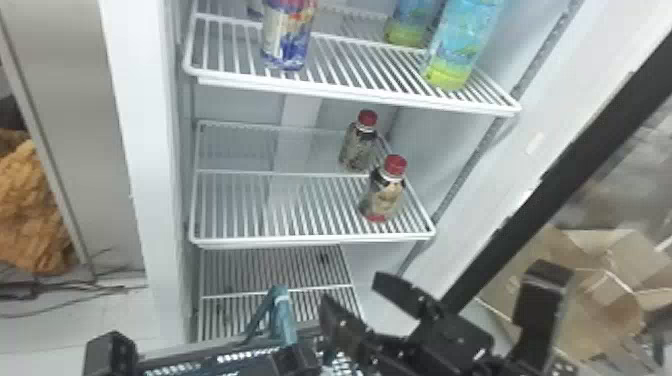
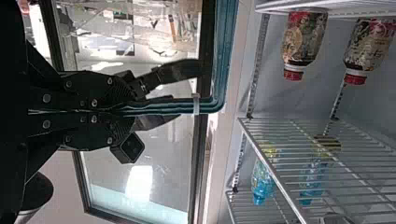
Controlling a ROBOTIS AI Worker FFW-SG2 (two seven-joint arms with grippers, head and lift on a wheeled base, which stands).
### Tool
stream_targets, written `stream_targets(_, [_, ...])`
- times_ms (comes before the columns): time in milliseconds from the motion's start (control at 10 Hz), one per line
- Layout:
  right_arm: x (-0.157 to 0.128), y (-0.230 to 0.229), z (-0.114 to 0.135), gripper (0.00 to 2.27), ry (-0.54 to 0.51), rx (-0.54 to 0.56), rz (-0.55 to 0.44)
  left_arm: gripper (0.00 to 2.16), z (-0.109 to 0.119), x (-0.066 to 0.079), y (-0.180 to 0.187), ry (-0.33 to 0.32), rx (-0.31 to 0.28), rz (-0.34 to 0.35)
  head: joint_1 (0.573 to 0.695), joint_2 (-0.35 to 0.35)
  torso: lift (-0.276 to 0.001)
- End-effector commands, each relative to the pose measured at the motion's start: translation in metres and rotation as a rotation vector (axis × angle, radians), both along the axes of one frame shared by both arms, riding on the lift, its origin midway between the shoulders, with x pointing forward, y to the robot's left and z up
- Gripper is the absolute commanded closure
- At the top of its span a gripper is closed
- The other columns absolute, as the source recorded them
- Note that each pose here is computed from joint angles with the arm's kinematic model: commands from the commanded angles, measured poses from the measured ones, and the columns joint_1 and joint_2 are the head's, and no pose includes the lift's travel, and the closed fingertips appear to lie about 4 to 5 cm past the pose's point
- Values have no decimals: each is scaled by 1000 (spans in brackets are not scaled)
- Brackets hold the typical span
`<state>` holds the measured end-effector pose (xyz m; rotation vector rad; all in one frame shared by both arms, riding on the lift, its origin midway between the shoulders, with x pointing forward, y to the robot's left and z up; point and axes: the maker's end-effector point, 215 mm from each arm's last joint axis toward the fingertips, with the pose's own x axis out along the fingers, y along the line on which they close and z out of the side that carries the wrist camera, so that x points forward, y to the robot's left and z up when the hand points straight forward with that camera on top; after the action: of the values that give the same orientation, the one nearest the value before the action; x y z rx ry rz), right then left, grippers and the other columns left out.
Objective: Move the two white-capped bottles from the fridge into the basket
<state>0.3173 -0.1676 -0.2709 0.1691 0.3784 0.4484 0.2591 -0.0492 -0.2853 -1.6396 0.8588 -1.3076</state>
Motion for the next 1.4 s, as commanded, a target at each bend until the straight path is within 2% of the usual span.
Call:
stream_targets(0, [13,-16,26,260,-115,-36,-44,1119,1,1,0,0,-2,2,695,-350,-260])
stream_targets(100, [19,-24,41,260,-183,-41,-78,1119,0,1,1,2,-2,5,695,-350,-260])
stream_targets(500, [31,-52,73,260,-387,-60,-178,1119,1,1,0,0,-4,3,695,-350,-260])
stream_targets(700, [29,-72,87,266,-480,-73,-276,1119,1,0,-1,1,-5,2,695,-350,-260])
stream_targets(800, [26,-77,84,275,-481,-65,-318,1119,0,0,-1,3,-4,2,695,-350,-260])
stream_targets(1100, [27,-82,48,275,-426,-71,-363,1119,1,-1,-2,0,-3,-1,695,-350,-260])
stream_targets(1300, [21,-90,48,275,-428,-64,-414,1119,1,-2,-2,3,-6,-2,695,-350,-260])
